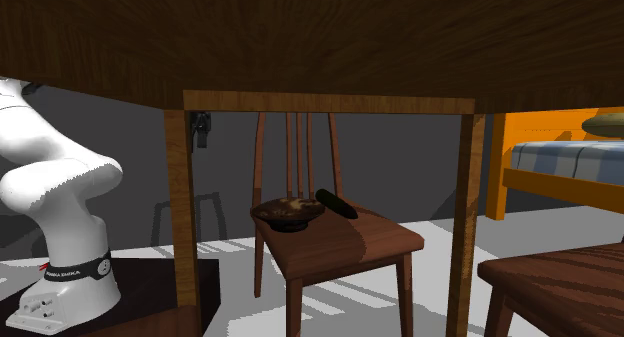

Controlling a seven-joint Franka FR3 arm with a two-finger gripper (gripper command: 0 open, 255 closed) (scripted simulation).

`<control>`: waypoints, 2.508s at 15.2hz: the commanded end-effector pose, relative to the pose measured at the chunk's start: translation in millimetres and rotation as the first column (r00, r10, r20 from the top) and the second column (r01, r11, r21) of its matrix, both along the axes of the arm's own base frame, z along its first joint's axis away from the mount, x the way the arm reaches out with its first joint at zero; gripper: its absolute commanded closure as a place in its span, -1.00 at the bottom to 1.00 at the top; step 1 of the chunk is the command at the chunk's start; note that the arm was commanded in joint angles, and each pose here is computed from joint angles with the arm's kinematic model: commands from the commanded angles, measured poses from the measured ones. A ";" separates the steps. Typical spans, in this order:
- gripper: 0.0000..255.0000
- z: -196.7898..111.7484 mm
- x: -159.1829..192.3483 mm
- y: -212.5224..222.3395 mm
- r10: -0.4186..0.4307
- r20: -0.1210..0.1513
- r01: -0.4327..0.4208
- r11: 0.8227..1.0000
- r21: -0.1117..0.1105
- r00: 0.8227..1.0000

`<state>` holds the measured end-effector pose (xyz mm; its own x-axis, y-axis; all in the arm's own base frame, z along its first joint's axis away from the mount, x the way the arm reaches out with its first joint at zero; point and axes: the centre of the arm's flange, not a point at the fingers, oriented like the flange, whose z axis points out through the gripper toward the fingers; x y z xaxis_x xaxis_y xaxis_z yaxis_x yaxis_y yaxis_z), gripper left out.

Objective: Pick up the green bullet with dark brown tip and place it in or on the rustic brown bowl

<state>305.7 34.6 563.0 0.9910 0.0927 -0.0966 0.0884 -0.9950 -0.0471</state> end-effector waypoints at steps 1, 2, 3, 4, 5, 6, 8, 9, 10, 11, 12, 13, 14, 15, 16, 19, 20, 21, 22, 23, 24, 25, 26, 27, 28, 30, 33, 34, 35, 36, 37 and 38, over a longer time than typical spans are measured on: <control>-1.00 0.0 0.0 0.0 0.000 0.000 0.000 1.000 0.000 1.000; -1.00 -3.7 7.7 9.7 -0.036 0.000 0.036 0.999 -0.002 0.999; -1.00 -7.5 15.7 19.2 -0.072 0.000 0.072 0.997 -0.005 0.997; -1.00 -11.3 24.0 28.4 -0.107 0.000 0.107 0.994 -0.007 0.994; -1.00 -15.1 32.7 37.2 -0.143 0.000 0.143 0.990 -0.010 0.990; -1.00 -18.9 41.7 45.7 -0.178 0.000 0.178 0.984 -0.012 0.984; -1.00 -26.7 60.5 61.7 -0.248 0.001 0.248 0.969 -0.017 0.969; -1.00 -30.6 70.4 69.2 -0.283 0.001 0.283 0.959 -0.020 0.959; -1.00 -34.5 80.5 76.3 -0.317 0.002 0.317 0.948 -0.022 0.948; -1.00 -38.4 90.8 83.0 -0.351 0.003 0.351 0.936 -0.025 0.936; -1.00 -42.4 101.4 89.4 -0.384 0.003 0.384 0.923 -0.027 0.923; -1.00 -46.3 112.2 95.3 -0.417 0.004 0.417 0.909 -0.029 0.909; -1.00 -50.3 123.2 100.9 -0.449 0.005 0.449 0.893 -0.032 0.893; -1.00 -54.3 134.4 106.0 -0.481 0.006 0.481 0.876 -0.034 0.877; -1.00 -58.3 145.8 110.8 -0.512 0.007 0.512 0.858 -0.036 0.859; -1.00 -70.5 180.8 122.4 -0.601 0.011 0.601 0.798 -0.043 0.799; -1.00 -74.5 192.7 125.4 -0.629 0.012 0.629 0.776 -0.045 0.777; -1.00 -78.6 204.7 128.0 -0.657 0.014 0.657 0.753 -0.047 0.754; -1.00 -82.7 216.8 130.1 -0.683 0.015 0.683 0.729 -0.049 0.730; -1.00 -86.8 229.0 131.8 -0.709 0.017 0.709 0.704 -0.050 0.705; -1.00 -90.9 241.2 133.1 -0.734 0.019 0.734 0.678 -0.052 0.679; -1.00 -95.0 253.5 133.9 -0.758 0.020 0.757 0.651 -0.054 0.652; -1.00 -99.1 265.8 134.2 -0.780 0.022 0.780 0.623 -0.056 0.625; -1.00 -103.2 278.1 134.1 -0.802 0.024 0.802 0.595 -0.057 0.597; -1.00 -107.3 290.3 133.5 -0.823 0.026 0.823 0.565 -0.059 0.567; -1.00 -115.5 314.8 131.1 -0.861 0.030 0.861 0.505 -0.062 0.507; -1.00 -127.8 351.0 124.0 -0.911 0.036 0.910 0.409 -0.066 0.412; -1.00 -131.8 362.8 120.8 -0.925 0.039 0.924 0.376 -0.067 0.379; -1.00 -134.5 370.4 118.5 -0.933 0.040 0.933 0.354 -0.068 0.357; -1.00 -139.8 370.2 118.7 -0.933 0.040 0.933 0.354 -0.068 0.357; -1.00 -145.0 369.9 119.0 -0.933 0.040 0.933 0.354 -0.068 0.357; -1.00 -150.3 369.6 119.2 -0.933 0.040 0.933 0.354 -0.068 0.357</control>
<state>673.9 153.8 417.1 0.4396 -0.8959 -0.0634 -0.8968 -0.4418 0.0244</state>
